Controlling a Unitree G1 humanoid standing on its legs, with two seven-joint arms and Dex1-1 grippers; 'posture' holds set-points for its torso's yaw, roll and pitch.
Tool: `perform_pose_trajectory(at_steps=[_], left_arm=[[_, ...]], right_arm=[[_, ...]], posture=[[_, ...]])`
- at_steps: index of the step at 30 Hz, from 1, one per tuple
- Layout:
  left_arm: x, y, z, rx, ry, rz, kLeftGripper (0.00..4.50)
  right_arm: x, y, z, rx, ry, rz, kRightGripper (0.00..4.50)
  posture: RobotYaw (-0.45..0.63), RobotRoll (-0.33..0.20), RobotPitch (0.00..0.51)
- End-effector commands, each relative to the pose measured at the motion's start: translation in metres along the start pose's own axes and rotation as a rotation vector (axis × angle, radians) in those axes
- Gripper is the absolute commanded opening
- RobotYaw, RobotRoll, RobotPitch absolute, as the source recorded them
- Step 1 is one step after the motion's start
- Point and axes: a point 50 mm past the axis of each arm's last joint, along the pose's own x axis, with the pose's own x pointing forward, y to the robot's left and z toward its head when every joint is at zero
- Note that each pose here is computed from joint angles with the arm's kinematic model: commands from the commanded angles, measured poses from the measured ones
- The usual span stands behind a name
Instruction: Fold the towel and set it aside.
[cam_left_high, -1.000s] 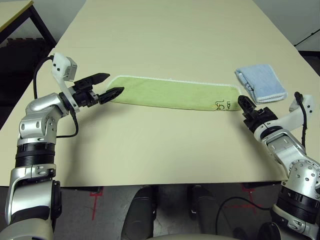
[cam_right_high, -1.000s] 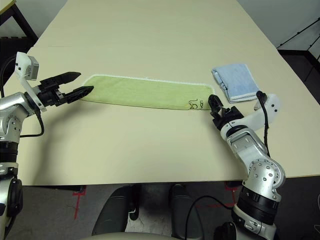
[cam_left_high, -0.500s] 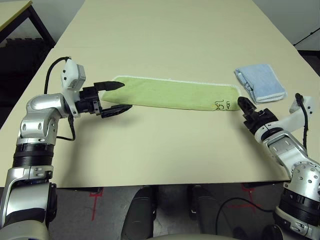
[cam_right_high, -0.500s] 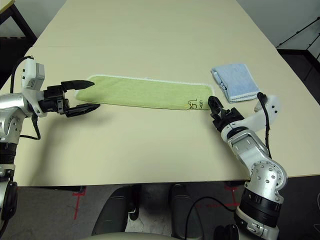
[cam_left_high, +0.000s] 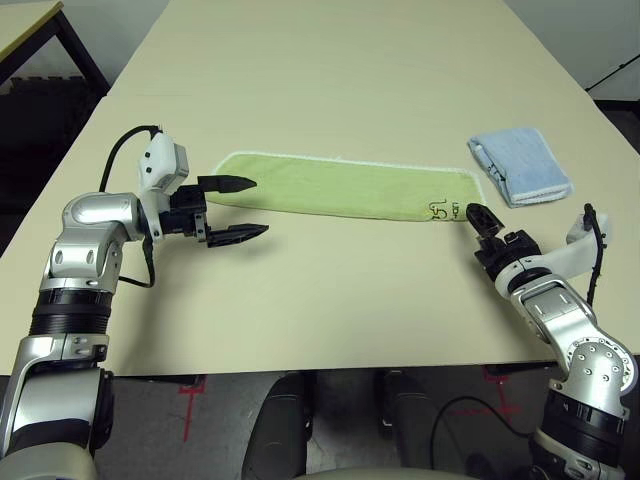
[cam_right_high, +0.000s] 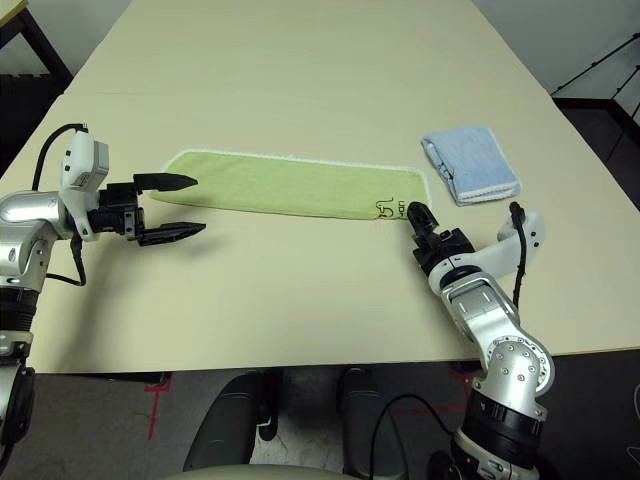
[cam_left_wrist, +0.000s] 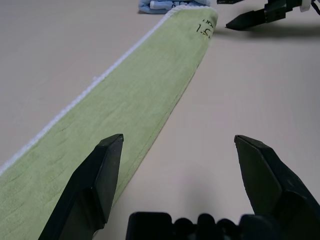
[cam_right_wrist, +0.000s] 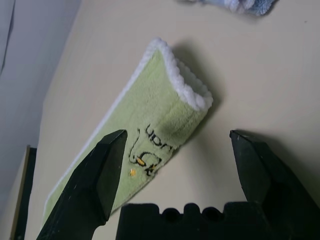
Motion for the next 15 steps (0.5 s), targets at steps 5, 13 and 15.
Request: perform_pose_trajectory(at_steps=[5,13,15], left_arm=[[-0.005,0.002,-0.002,0.0,0.045,0.0,4.5],[-0.007,0.002,-0.002,0.01,0.059,0.01,4.5],[-0.008,0.002,-0.002,0.011,0.06,0.01,4.5]], right_arm=[[0.027,-0.013,-0.005,0.026,0.015,-0.063,4.46],[0.053,-0.011,-0.007,-0.01,0.024,-0.067,4.3],[0.055,-0.012,-0.008,-0.034,0.03,-0.072,3.88]], posture=[[0.06,0.0,0.155],[0.08,0.0,0.147],[0.08,0.0,0.147]])
